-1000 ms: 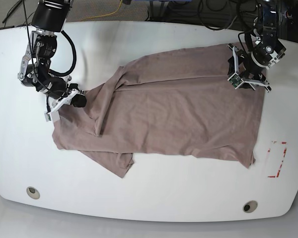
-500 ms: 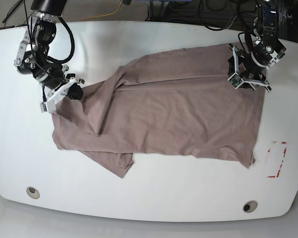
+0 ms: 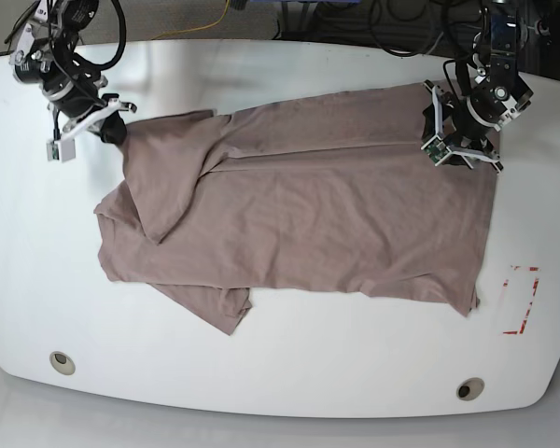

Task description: Layout the t-shirt on the table in an organized manner, then fold the t-shirt properly

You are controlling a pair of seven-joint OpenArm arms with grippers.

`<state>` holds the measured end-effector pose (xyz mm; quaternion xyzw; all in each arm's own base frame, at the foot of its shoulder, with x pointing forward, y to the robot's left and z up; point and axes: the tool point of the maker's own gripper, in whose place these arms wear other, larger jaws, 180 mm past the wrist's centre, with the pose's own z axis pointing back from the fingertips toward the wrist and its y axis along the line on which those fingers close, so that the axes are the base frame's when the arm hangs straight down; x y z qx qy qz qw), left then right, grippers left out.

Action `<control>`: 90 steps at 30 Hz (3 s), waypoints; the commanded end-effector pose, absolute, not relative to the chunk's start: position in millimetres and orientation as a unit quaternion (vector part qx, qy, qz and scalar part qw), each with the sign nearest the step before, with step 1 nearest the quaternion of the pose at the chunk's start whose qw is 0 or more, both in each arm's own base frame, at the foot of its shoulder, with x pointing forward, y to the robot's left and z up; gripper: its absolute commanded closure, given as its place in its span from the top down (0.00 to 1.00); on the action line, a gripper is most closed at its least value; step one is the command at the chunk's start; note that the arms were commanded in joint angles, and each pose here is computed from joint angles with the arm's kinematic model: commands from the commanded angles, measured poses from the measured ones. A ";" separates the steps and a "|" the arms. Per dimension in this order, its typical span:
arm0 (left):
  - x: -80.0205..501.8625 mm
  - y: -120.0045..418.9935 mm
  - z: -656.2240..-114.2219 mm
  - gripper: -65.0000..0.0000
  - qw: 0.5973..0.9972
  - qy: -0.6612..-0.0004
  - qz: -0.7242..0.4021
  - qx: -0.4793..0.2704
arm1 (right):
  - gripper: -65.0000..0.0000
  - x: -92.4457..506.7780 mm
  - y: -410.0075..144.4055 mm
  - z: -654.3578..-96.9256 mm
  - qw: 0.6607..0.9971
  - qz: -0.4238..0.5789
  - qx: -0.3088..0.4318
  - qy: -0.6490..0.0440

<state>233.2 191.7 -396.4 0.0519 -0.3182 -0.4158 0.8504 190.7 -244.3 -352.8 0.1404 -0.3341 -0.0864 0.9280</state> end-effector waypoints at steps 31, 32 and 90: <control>236.1 194.0 -389.8 0.42 0.846 -0.328 -0.416 0.057 | 0.00 69.7 -197.6 -381.1 0.926 -0.205 0.217 -0.232; 236.1 194.0 -389.8 0.42 0.846 -0.328 -0.416 0.057 | 0.00 66.8 -197.6 -381.7 0.927 -0.206 0.216 -0.228; 238.9 171.5 -383.2 0.42 0.839 -0.371 -0.398 0.026 | 0.77 146.9 -277.1 -333.7 0.909 -0.168 0.137 -0.356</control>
